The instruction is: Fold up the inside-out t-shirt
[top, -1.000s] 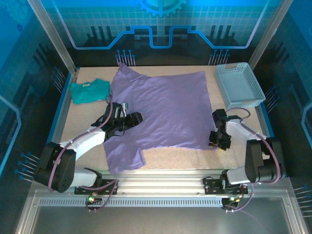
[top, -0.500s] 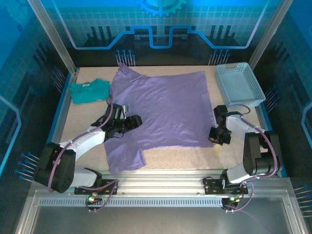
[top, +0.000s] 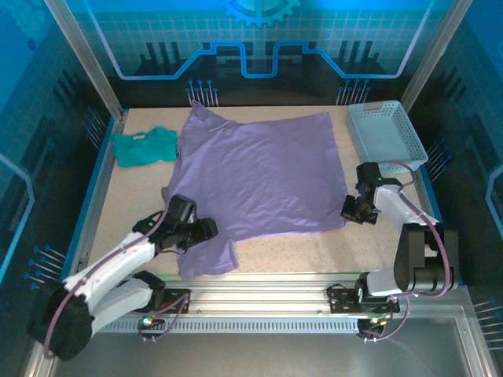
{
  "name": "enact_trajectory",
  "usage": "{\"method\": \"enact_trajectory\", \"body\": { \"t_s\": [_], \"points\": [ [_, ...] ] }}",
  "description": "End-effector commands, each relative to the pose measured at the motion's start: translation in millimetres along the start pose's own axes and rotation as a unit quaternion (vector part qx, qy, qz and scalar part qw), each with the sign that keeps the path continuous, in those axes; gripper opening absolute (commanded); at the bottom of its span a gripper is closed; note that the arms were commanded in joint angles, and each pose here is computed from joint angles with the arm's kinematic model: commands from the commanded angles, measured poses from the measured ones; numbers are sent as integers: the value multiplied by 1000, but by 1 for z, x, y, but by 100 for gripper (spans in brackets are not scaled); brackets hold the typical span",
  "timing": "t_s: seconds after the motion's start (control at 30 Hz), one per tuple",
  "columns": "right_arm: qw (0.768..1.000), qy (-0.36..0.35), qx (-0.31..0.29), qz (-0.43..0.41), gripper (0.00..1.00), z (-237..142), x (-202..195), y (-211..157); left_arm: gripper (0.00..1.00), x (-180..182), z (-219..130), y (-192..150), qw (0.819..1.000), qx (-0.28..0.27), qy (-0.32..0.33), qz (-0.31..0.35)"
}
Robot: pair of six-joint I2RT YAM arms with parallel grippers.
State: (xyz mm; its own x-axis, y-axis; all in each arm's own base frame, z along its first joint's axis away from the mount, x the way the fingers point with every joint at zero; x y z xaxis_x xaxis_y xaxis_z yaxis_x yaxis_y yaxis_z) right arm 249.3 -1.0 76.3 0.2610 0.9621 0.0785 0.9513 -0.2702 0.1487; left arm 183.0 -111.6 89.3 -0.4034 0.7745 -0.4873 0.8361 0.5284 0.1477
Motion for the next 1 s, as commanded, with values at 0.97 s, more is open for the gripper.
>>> {"method": "enact_trajectory", "body": {
  "t_s": [0.97],
  "points": [
    [995, 87, -33, -25, 3, -10, 18, -7, 34, 90, 6, -69, 961, 113, 217, -131]
  ]
}}
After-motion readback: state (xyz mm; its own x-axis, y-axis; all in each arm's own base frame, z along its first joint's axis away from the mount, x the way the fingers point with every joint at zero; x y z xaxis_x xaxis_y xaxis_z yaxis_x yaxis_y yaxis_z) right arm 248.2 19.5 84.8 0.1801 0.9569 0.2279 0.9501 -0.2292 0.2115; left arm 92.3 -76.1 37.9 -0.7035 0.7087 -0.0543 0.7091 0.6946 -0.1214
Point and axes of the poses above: each hand's point on the last joint's axis, 136 mm out from that joint toward the fingers, its own z axis out along the fingers, its own x axis along the line the jaws close on, y = z × x, the point moved 3 cm from there along -z, back along the fingers, and after that the axes turned 7 degrees about -z, right-handed, at the moved point
